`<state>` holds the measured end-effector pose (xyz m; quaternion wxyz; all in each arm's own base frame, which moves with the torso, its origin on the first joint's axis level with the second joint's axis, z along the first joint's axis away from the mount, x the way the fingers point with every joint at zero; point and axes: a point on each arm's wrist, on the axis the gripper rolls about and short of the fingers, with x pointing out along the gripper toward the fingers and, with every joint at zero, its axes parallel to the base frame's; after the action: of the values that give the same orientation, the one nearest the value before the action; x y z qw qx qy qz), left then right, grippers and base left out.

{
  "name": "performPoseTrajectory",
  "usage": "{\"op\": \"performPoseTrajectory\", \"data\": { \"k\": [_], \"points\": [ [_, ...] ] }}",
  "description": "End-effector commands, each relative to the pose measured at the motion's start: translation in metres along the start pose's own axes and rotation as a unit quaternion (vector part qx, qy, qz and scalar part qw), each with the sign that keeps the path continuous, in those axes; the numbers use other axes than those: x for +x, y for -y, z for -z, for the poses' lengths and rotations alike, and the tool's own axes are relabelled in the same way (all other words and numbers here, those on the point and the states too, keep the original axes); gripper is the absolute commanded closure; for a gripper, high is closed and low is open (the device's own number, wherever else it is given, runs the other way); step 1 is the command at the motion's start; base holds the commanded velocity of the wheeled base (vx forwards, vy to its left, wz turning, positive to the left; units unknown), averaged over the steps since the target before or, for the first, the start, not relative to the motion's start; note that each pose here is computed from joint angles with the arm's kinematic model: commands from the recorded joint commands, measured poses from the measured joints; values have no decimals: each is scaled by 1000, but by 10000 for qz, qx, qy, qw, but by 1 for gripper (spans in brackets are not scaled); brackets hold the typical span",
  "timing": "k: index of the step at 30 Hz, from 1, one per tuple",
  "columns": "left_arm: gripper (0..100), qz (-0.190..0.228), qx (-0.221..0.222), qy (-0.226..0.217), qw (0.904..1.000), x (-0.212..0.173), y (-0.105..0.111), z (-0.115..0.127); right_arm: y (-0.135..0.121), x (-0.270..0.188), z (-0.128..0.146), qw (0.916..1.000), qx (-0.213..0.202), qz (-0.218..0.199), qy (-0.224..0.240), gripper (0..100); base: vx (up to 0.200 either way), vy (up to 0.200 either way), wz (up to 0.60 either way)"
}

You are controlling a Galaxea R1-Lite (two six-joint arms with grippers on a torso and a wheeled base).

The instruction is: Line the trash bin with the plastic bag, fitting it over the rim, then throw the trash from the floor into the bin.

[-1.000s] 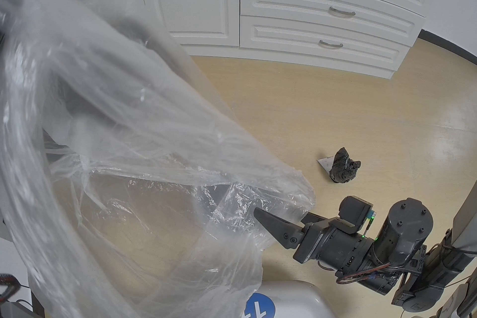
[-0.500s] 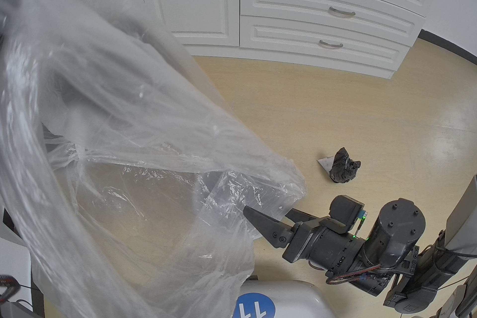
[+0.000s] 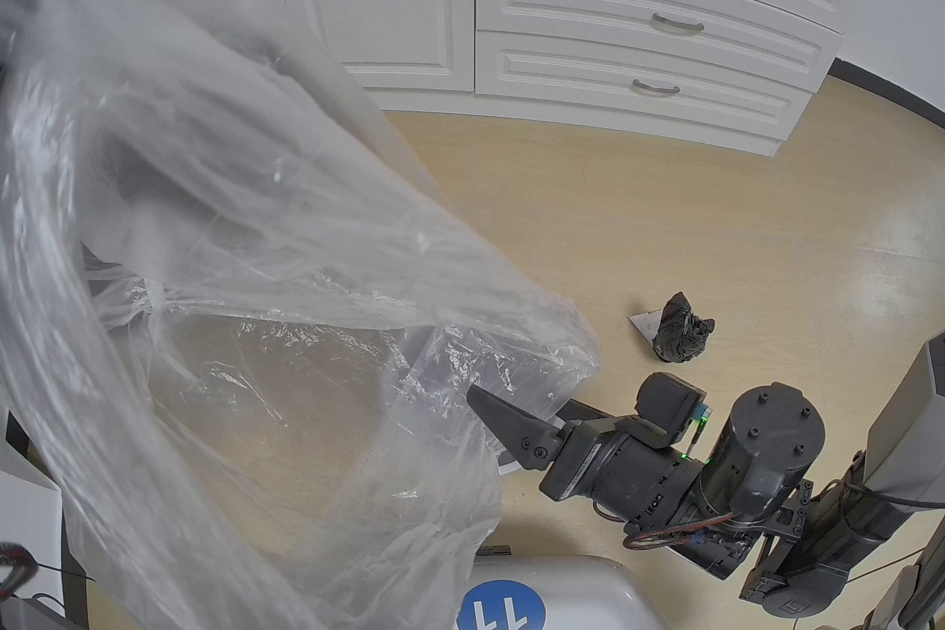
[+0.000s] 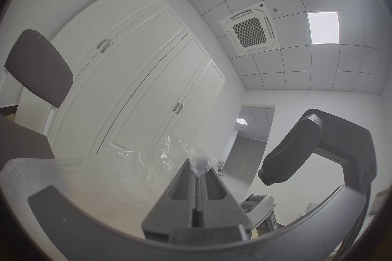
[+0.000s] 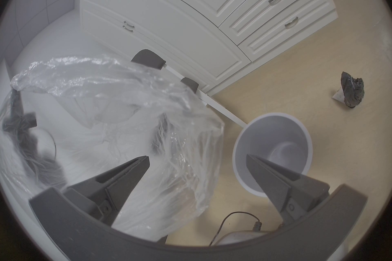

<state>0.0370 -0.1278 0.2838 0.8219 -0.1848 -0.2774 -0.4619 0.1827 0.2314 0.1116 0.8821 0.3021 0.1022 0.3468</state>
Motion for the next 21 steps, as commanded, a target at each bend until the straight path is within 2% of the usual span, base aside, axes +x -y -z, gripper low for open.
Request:
{"op": "performPoseTrajectory", "data": {
  "k": [1,16,17,21],
  "points": [
    [100,-1,3,-2,10000,0,0,0,-1,4,-1,9999,23,-31,105,0,0,0,0],
    [100,1,5,-9,10000,0,0,0,-2,16,1,9994,64,102,336,0,0,0,0],
    [100,1,5,-9,10000,0,0,0,-2,16,1,9993,47,119,339,100,0,0,0],
    [100,1,5,-9,10000,0,0,0,-2,14,0,9993,17,133,348,100,0,0,0]
  ]
}}
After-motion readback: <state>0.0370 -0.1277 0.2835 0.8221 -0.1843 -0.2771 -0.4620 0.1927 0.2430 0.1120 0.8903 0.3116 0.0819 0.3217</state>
